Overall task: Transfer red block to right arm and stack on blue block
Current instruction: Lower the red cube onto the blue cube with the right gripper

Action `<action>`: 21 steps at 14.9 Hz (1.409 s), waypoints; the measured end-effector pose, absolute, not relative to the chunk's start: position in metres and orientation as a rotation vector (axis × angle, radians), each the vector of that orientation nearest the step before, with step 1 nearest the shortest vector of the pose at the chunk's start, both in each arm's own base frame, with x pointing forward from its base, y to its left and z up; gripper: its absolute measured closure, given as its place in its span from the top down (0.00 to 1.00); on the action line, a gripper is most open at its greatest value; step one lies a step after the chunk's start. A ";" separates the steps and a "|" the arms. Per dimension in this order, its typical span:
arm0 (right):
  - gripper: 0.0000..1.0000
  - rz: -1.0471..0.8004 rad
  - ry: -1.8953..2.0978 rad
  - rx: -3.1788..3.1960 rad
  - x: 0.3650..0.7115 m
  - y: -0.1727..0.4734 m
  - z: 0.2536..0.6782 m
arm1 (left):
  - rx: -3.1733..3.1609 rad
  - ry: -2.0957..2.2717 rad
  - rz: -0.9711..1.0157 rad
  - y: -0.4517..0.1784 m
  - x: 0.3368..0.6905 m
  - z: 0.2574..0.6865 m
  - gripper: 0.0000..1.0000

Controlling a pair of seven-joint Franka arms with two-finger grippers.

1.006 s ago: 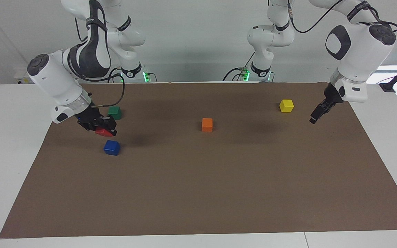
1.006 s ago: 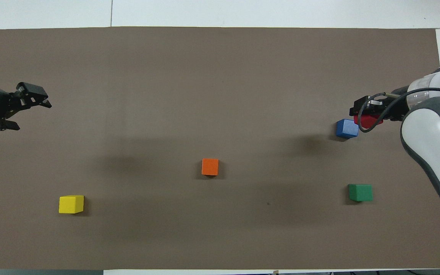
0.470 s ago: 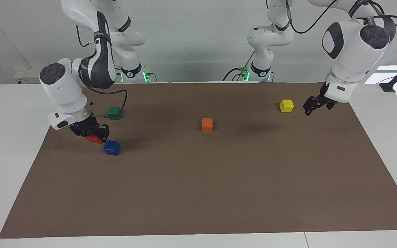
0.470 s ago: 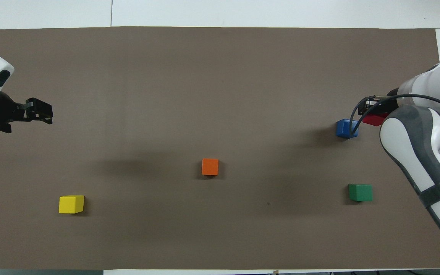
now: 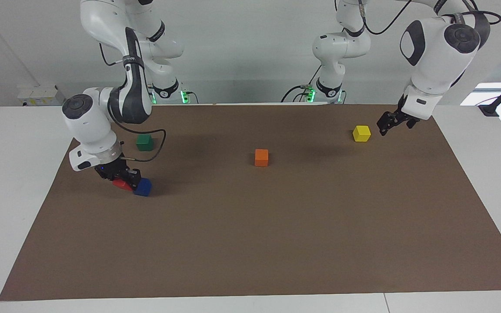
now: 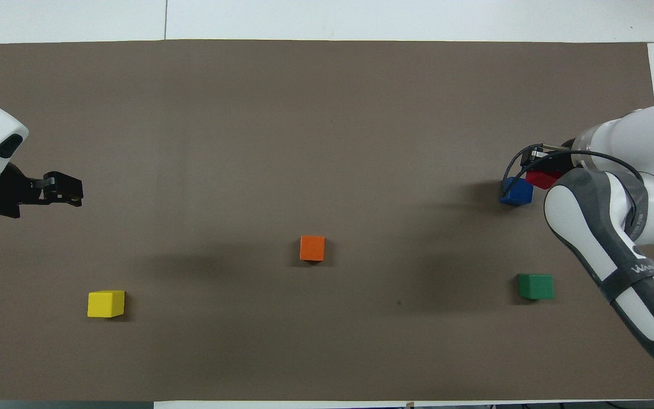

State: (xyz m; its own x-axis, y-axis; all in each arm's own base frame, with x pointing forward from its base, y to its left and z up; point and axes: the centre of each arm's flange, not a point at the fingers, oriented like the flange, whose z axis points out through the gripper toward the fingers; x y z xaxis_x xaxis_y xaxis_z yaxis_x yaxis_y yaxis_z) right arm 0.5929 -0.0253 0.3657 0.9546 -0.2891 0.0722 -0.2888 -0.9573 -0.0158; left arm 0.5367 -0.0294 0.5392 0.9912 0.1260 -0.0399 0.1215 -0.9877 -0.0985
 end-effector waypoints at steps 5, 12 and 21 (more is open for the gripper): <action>0.59 -0.090 0.489 -3.098 0.588 -0.025 0.358 | -3.107 -0.214 0.070 -0.035 0.540 0.533 1.00; 0.59 -0.069 0.528 -3.092 0.584 -0.020 0.351 | -3.111 -0.202 0.103 -0.031 0.548 0.515 1.00; 0.59 -0.080 0.525 -3.091 0.583 -0.019 0.343 | -3.118 -0.189 0.050 -0.034 0.549 0.531 1.00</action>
State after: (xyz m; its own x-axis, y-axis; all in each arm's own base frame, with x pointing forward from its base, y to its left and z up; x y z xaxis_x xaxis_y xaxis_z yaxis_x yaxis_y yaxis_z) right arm 0.5829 -0.0188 0.3434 0.9426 -0.3303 0.0492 -0.3300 -0.9439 -0.0137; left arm 0.5492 -0.0335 0.5313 0.9922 0.1211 -0.0307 0.1206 -0.9925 -0.0195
